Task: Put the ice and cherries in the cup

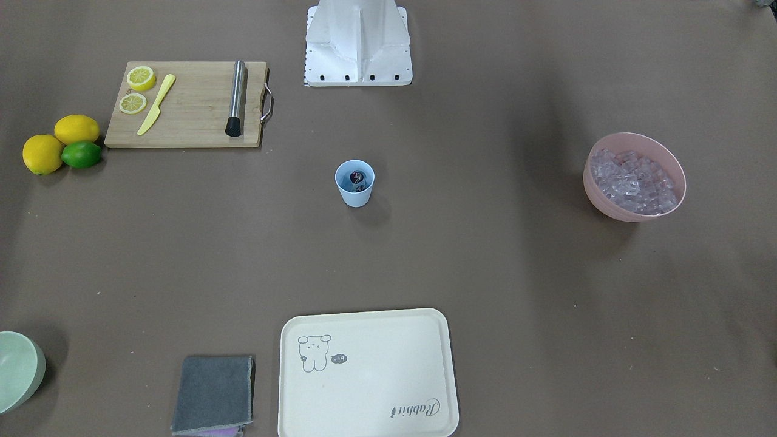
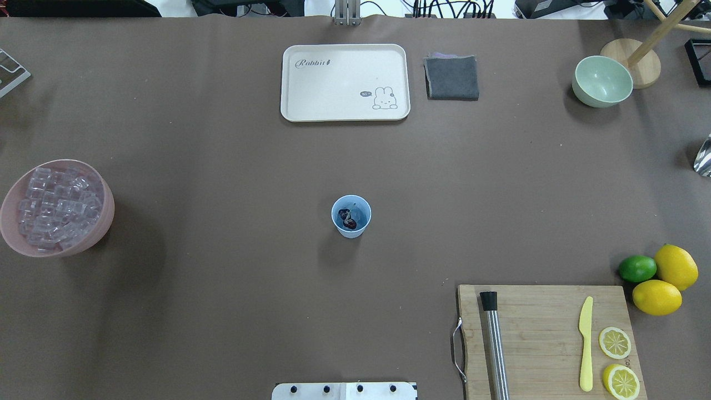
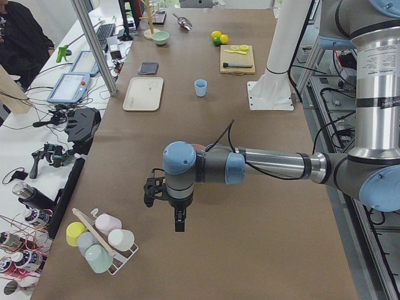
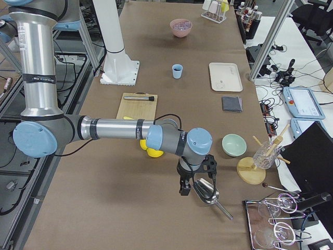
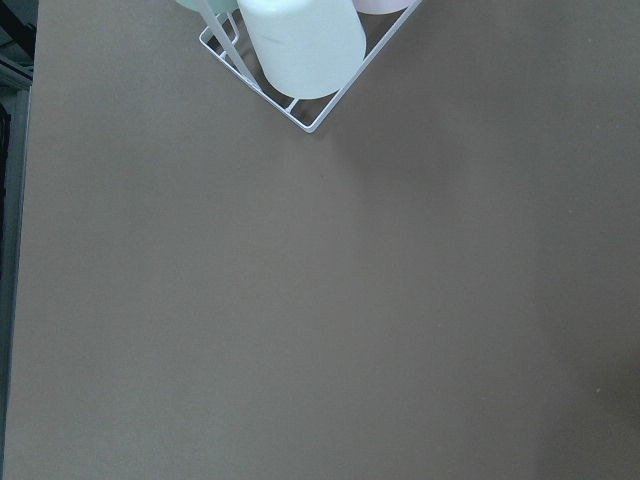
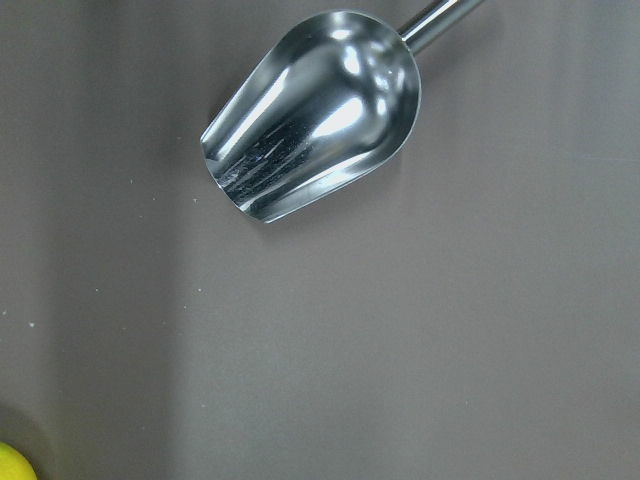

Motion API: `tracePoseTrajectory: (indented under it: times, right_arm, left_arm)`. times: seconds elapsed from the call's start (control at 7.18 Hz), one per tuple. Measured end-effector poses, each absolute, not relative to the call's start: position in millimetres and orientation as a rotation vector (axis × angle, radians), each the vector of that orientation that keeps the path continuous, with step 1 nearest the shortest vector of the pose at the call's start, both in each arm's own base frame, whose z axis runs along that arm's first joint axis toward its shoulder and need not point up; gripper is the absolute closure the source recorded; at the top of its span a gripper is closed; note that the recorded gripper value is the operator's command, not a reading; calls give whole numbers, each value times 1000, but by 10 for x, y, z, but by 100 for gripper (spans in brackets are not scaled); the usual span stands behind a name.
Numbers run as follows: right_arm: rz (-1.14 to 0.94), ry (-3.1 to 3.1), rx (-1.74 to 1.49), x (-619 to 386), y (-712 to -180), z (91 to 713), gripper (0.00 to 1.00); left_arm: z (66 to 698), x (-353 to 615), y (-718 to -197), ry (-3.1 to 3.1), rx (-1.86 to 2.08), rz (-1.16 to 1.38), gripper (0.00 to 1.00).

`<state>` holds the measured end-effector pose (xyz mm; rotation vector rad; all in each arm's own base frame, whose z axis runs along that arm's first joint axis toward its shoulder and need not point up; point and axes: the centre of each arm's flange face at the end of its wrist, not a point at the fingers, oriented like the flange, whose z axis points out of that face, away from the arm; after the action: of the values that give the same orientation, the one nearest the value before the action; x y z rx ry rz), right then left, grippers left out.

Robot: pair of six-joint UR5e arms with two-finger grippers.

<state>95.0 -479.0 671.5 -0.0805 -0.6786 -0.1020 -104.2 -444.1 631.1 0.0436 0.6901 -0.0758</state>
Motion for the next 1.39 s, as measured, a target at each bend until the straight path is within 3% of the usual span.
tracePoseTrajectory:
  times: [0.56,1.39]
  right_arm:
    - [-88,-725,-70,953,-4782,6682,0]
    - [-66,-772,-59,921,-4820,6594,0]
  left_arm:
    - [6709,-1037,-4431,689,85,-65,2]
    - [6622,-1019,-4479,690,121,-51,2]
